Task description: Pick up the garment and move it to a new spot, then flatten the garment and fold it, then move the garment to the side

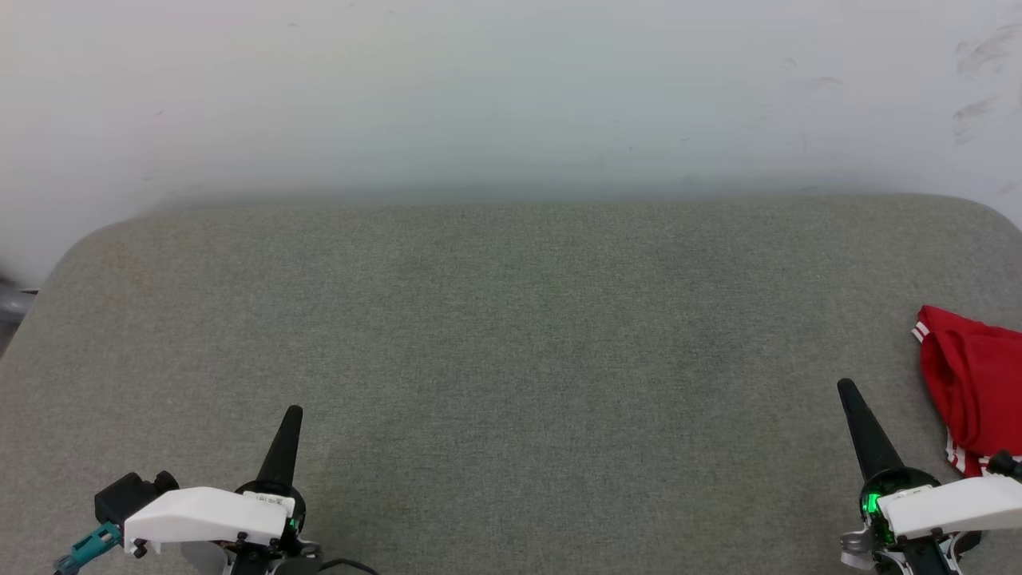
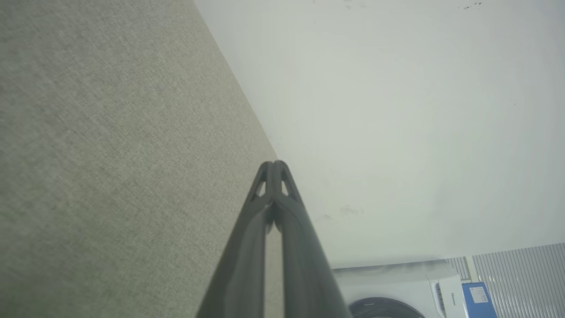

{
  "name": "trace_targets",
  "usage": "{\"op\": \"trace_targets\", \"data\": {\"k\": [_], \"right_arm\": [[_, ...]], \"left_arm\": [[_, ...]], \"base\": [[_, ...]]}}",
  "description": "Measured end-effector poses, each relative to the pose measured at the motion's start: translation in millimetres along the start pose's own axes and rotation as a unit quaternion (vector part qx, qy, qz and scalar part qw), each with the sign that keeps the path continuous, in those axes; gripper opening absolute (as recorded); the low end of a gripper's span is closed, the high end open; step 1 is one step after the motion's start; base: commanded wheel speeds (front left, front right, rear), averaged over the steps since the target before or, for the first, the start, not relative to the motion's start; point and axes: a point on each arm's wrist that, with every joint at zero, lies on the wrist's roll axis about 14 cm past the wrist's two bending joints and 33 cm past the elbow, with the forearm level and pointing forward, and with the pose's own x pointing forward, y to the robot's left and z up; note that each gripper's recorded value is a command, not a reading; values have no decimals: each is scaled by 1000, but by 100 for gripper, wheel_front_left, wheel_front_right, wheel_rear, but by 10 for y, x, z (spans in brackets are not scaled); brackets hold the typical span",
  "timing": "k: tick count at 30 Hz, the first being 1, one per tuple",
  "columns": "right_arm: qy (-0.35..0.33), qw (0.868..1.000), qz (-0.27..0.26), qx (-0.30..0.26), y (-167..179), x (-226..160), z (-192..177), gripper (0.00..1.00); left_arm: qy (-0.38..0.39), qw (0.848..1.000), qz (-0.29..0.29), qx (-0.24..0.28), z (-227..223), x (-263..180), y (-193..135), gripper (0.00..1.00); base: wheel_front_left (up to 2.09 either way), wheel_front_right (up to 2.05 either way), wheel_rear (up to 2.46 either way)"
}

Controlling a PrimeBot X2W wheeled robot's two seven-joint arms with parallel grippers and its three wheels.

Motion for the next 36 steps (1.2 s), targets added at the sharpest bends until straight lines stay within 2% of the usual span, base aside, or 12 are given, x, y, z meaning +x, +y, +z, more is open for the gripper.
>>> {"op": "trace_targets", "data": {"k": [13,36], "right_arm": [[-5,998,-1,61,-28,47,0,0],[-14,987,-2,161,-61,138,7,0]], "left_arm": [[-4,998,-8,-59,32,35,-27,0],[-13,987,-30,-154,93,85,-78,0]], "base": [[0,0,0],[0,0,0]]}}
